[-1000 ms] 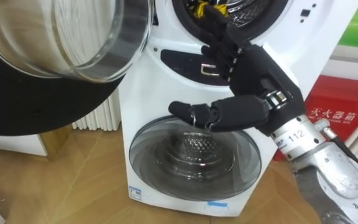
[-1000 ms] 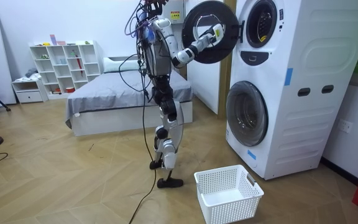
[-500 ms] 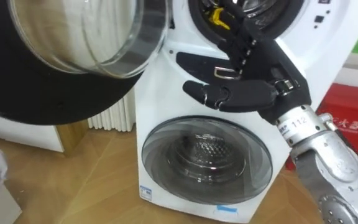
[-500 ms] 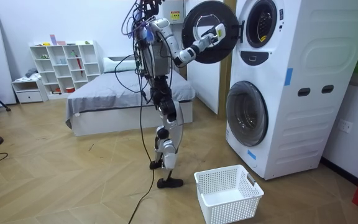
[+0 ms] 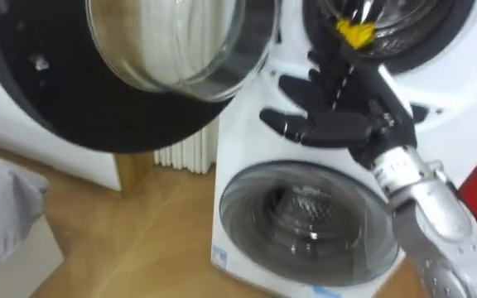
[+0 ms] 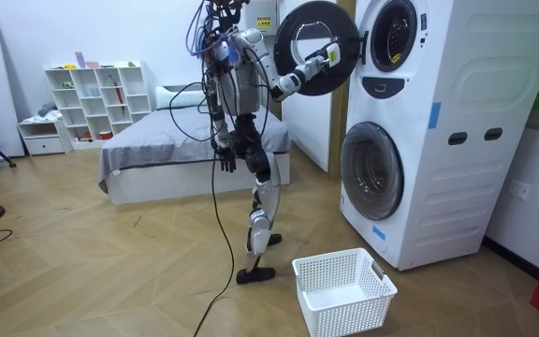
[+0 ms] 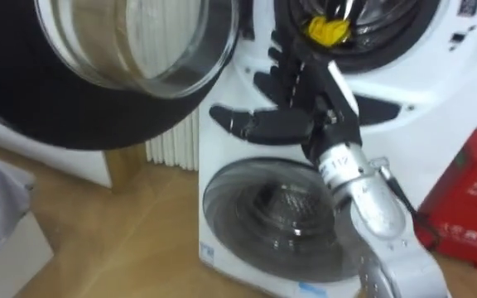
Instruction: Pick clothes from washing machine
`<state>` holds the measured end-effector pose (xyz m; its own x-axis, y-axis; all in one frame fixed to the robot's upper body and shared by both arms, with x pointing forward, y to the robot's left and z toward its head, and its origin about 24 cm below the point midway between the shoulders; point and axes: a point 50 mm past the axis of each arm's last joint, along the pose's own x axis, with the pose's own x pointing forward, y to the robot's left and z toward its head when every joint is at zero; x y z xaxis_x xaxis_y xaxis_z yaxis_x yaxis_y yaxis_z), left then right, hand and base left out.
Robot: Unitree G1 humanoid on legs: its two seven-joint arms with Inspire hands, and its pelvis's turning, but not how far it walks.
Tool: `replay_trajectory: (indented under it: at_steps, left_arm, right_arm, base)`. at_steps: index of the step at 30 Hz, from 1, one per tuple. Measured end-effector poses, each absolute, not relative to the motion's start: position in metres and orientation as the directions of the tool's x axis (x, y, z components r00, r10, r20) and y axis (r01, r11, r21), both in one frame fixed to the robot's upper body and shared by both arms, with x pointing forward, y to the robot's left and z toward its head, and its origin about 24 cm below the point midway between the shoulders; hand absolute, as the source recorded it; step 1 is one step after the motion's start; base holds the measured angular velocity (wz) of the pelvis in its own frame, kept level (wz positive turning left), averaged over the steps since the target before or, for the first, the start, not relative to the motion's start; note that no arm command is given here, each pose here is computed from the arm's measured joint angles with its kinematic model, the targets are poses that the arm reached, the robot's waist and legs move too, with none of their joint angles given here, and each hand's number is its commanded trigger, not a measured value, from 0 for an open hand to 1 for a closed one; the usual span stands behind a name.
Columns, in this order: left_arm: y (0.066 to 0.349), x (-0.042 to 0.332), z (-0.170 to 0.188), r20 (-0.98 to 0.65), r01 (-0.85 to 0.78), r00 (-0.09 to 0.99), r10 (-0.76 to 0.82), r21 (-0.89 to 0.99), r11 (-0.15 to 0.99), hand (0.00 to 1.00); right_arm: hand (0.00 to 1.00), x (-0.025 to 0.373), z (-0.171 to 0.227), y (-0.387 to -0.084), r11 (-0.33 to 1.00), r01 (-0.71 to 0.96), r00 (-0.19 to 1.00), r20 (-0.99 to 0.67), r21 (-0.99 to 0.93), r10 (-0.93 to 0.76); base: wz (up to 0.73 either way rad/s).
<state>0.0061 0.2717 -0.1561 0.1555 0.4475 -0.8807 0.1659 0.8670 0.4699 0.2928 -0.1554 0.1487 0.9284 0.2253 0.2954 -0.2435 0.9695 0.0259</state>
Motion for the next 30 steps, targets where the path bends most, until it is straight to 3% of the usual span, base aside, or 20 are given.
replay_trajectory:
  at_steps: [4, 18, 22, 30]
  left_arm:
    - [0.274, 0.015, -0.155, -0.874, 0.15, 0.188, 0.449, 0.477, 0.866, 0.0]
    - [0.276, 0.1, -0.142, -0.802, 0.114, 0.412, 0.433, 0.517, 0.849, 0.0]
    - [0.275, 0.097, -0.142, -0.801, 0.116, 0.413, 0.432, 0.517, 0.848, 0.0]
    - [0.276, 0.047, -0.152, -0.848, 0.096, 0.269, 0.456, 0.495, 0.863, 0.0]
  right_arm:
    - [0.0, 0.293, 0.149, -0.158, 0.979, -0.203, 0.937, 0.297, 0.029, 0.186]
    - [0.0, 0.297, 0.142, -0.166, 0.99, -0.131, 0.95, 0.28, -0.044, 0.139]
    - [0.0, 0.297, 0.145, -0.169, 0.994, -0.096, 0.949, 0.297, -0.046, 0.105]
    - [0.0, 0.292, 0.177, -0.204, 1.0, 0.02, 0.914, 0.404, 0.019, -0.026]
  base:
    - [-0.02]
    - [-0.16]
    - [0.07]
    - [-0.07]
